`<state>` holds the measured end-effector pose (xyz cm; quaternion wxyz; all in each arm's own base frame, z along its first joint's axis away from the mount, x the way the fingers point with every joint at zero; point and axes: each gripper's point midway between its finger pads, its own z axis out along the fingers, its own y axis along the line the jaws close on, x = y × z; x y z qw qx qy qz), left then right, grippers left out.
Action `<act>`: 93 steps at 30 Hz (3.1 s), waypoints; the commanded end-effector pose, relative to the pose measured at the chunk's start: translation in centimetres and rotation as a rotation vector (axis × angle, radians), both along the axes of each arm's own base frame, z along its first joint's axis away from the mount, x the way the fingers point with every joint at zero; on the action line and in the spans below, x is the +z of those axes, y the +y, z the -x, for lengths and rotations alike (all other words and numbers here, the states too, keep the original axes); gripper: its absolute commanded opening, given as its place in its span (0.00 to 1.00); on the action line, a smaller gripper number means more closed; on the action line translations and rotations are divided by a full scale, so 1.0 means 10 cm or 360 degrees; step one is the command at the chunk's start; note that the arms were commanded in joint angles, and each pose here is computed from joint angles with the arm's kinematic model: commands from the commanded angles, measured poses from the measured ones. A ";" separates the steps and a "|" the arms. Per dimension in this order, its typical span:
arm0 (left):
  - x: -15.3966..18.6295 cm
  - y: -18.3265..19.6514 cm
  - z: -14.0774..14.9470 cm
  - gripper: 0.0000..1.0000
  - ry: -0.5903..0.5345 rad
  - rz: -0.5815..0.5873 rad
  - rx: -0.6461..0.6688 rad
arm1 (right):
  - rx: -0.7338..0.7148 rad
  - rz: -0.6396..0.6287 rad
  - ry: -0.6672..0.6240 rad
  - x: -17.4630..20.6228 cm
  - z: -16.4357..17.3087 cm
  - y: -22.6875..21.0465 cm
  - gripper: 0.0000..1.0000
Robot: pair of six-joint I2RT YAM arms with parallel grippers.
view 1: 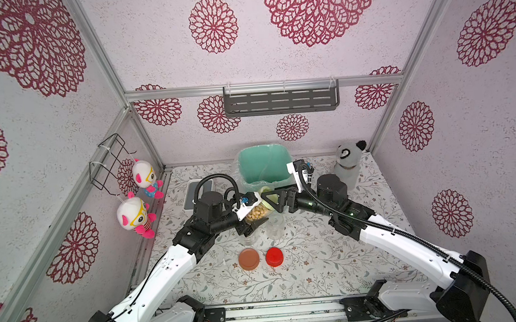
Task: Empty moldy peanuts from jars
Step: Unscrew the lid from the jar.
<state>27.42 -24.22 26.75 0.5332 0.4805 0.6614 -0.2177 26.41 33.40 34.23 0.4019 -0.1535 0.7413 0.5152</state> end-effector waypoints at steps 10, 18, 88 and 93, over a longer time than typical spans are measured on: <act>0.35 -0.01 -0.03 0.00 -0.0201 0.0107 0.0000 | 0.0032 0.0070 -0.0072 0.15 0.03 0.03 0.86; 0.36 -0.01 -0.04 0.00 -0.0193 0.0114 0.0001 | 0.0092 0.0141 -0.0129 0.13 0.09 0.02 0.62; 0.38 0.07 -0.10 0.00 -0.0296 0.0038 0.0024 | -0.0188 -0.0189 -0.0008 0.23 0.00 0.01 0.99; 0.37 0.05 -0.10 0.00 -0.0285 0.0043 0.0017 | -0.0174 -0.0181 -0.0003 0.21 0.01 0.06 0.99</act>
